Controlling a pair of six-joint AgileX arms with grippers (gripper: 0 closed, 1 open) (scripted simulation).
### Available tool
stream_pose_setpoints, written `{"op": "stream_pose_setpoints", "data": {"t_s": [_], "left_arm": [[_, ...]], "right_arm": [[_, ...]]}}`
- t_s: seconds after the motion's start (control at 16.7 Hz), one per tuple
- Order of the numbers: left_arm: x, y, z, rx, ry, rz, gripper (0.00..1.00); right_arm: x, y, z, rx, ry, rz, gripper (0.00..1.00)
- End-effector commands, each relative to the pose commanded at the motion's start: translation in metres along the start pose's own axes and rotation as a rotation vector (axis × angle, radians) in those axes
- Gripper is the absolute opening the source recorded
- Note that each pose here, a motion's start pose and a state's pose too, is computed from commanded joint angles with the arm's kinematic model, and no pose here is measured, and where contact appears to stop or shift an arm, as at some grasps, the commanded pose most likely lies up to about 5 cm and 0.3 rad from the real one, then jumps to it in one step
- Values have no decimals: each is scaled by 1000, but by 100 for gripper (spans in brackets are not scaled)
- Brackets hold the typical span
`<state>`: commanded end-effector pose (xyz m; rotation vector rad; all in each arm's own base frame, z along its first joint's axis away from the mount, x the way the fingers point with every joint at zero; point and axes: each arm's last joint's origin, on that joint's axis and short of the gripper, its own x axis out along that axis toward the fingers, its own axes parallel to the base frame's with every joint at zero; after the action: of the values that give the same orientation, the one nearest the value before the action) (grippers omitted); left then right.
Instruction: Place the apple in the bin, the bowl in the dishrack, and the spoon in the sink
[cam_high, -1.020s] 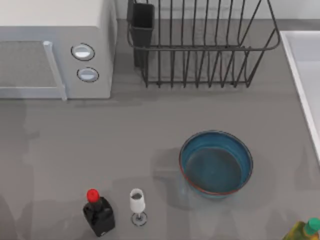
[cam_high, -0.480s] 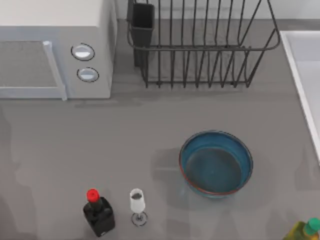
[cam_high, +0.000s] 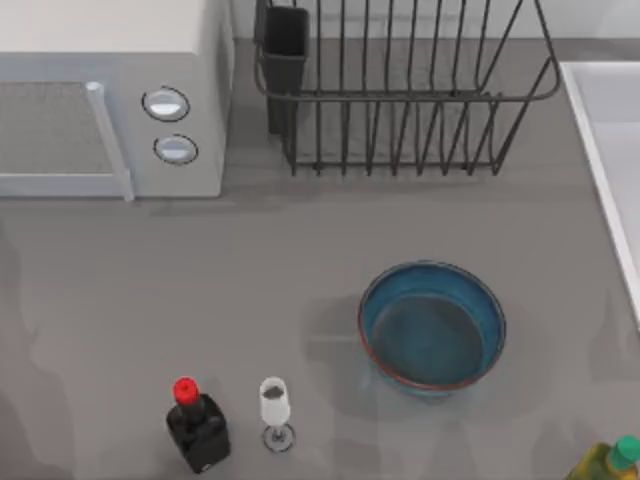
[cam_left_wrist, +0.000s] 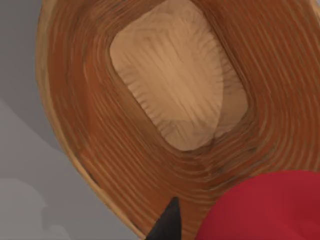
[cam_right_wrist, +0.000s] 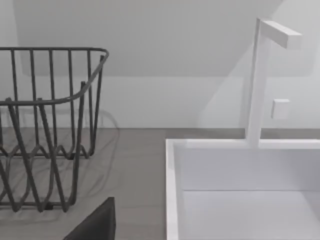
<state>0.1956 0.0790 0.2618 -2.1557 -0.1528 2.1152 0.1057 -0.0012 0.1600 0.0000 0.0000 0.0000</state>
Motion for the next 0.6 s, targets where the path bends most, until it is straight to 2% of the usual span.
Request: {"op": "stream_pose_setpoints", "data": {"t_s": [0.36,0.6], "left_arm": [[53,1,-1,-4,7,-4,0],[59,2,0,-1,2,-3,0]], "right_arm": [[0,0,0,0,0,0,100],[0,0,0,0,0,0,100]]}}
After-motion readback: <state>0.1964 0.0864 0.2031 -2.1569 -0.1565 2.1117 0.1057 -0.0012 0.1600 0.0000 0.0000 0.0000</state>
